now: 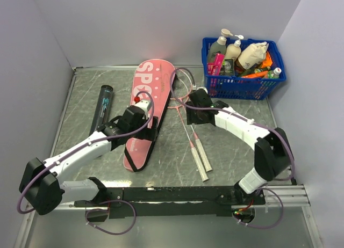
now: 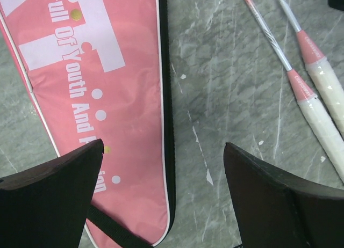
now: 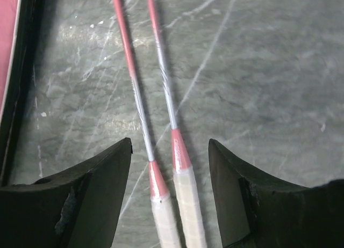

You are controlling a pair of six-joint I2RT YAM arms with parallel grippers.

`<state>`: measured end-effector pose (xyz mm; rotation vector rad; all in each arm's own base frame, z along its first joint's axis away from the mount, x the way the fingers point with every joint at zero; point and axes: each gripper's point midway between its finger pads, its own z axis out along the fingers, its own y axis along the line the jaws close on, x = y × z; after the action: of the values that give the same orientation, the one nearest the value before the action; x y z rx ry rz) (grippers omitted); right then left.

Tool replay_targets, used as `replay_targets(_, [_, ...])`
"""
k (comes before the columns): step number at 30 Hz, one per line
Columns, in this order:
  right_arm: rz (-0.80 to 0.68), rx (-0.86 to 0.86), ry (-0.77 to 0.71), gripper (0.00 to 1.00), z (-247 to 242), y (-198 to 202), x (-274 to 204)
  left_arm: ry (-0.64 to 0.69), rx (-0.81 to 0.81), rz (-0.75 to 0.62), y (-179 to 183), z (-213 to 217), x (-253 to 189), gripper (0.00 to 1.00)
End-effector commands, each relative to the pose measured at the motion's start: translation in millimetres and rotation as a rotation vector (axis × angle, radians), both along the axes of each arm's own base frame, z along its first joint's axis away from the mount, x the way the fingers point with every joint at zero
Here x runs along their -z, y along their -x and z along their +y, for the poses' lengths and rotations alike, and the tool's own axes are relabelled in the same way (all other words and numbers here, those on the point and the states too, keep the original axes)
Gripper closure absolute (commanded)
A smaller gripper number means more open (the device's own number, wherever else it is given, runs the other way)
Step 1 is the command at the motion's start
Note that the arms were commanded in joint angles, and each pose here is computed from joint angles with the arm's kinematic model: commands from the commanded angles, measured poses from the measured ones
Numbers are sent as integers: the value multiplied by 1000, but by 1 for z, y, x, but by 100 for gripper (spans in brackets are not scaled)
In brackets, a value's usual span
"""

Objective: Pack up the badminton gear

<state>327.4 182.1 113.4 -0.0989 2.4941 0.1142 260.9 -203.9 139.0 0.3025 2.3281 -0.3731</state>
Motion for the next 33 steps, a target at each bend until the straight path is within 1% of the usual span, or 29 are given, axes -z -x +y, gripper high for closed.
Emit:
replay_targets(1, [2, -124, 14, 34, 17, -16, 3, 33, -52, -20, -7, -6, 2, 2])
replay_targets(3, [-1, -143, 8, 35, 21, -24, 6, 31, -54, -13, -6, -7, 6, 2])
replay_targets(8, [42, -185, 20, 37, 32, -44, 30, 38, -63, -19, -4, -5, 9, 3])
replay_targets(15, [40, -168, 88, 41, 22, -71, 48, 43, -67, -35, -4, -3, 6, 3])
replay_targets(18, [48, -158, 67, 43, 17, -80, 51, 49, -64, -39, -5, -4, 4, 3])
replay_targets(25, [128, -215, -43, 43, 31, -80, 70, 46, -61, -35, -6, -6, 6, 4])
replay_targets(33, [136, -192, -45, 43, 35, -90, 80, 51, -58, -31, -7, -8, 6, 4])
